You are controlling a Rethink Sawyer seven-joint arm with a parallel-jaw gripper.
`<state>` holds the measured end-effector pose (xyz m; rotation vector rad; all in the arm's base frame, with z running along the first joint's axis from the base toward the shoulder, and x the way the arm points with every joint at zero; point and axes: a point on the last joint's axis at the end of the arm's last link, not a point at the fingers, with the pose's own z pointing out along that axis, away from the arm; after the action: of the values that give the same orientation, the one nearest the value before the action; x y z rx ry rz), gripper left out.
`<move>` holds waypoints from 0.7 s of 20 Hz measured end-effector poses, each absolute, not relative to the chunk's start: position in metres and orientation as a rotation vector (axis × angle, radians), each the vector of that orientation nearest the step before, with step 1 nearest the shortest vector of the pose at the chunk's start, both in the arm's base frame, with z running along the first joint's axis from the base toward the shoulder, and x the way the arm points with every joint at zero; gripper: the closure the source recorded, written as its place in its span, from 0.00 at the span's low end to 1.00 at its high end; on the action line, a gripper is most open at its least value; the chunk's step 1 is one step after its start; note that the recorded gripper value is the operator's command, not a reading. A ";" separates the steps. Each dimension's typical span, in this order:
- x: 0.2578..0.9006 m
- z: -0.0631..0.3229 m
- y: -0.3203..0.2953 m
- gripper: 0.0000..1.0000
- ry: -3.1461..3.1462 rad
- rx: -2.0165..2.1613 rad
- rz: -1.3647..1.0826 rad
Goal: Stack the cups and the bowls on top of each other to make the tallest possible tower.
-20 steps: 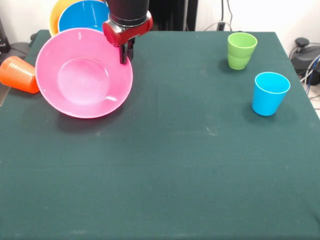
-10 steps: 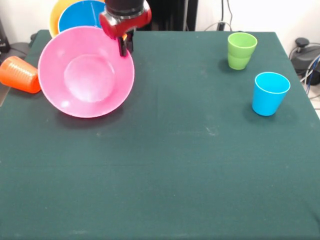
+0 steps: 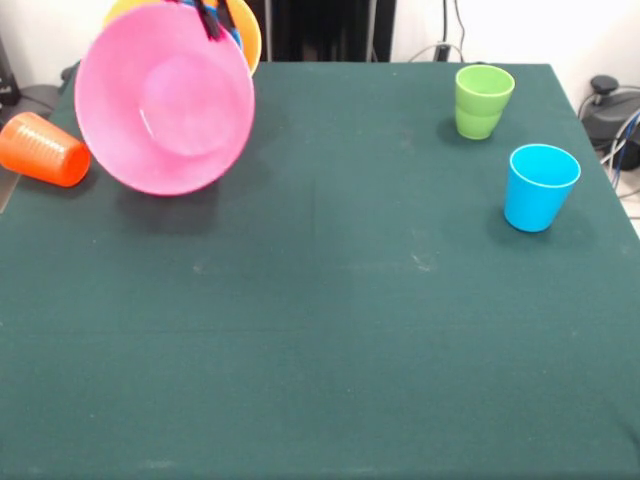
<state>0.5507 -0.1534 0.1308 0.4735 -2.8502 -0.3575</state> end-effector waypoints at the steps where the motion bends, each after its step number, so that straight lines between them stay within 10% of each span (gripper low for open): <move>1: 0.549 0.137 -0.162 1.00 -2.848 0.440 -0.375; 14: 0.515 0.166 -0.181 1.00 -2.844 0.373 -0.490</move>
<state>0.5153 -0.1813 0.1657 0.3733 -2.8441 -0.4899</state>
